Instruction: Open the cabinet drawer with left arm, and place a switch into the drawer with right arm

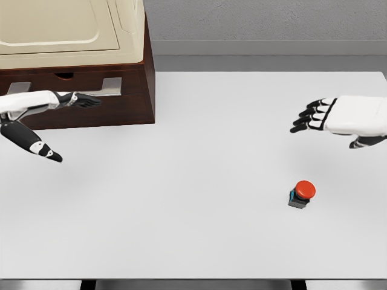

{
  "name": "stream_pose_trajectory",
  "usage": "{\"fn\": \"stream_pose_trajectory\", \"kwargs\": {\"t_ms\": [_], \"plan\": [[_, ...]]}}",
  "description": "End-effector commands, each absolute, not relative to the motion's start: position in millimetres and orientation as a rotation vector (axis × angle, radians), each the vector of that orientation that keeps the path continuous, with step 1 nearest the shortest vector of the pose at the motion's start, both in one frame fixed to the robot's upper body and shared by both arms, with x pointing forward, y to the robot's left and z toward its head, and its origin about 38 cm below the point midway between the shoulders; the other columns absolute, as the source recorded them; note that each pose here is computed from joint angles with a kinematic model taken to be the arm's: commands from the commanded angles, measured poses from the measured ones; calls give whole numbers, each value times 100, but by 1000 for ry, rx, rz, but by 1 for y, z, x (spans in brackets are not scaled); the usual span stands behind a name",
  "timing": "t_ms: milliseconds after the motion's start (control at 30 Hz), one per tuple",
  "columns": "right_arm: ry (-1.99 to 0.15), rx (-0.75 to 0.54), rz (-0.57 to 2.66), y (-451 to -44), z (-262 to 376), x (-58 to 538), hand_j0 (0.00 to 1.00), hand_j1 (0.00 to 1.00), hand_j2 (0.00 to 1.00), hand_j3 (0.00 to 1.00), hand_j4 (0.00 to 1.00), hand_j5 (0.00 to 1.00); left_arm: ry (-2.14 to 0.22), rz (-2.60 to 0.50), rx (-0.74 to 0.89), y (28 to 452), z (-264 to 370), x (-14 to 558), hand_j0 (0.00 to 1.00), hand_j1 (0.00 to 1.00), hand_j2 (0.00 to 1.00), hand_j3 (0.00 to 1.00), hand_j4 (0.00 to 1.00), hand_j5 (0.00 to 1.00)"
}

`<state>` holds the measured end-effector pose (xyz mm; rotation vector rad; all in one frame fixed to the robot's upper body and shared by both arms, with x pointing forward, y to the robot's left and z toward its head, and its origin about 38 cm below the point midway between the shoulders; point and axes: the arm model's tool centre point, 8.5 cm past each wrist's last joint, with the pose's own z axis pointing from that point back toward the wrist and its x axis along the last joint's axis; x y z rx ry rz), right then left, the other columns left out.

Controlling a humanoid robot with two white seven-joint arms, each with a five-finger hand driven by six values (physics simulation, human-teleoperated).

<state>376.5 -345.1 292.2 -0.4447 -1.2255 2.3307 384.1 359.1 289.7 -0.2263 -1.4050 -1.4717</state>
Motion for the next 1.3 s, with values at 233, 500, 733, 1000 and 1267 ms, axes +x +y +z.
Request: {"fn": "stream_pose_trajectory", "kwargs": {"t_ms": [233,500,733,1000,1267], "plan": [[-1185,-464,2296,-361,292,379,100,100,100,100,100,100,-1381,-1476,-63,362,318,402,100,100,100,100,100,100],[-1155,-301,2362,-338,253,366,100,100,100,100,100,100,-1309,-1469,27,359,298,420,100,100,100,100,100,100],[-1148,-259,2391,-330,245,359,100,100,100,100,100,100,-1291,-1430,63,376,296,425,100,100,100,100,100,100],[-1143,-266,2388,-332,247,360,100,100,100,100,100,100,-1257,-1424,112,387,289,427,100,100,100,100,100,100],[-1152,-260,2393,-329,247,359,100,100,100,100,100,100,-1232,-1404,119,393,283,428,100,100,100,100,100,100]]}}
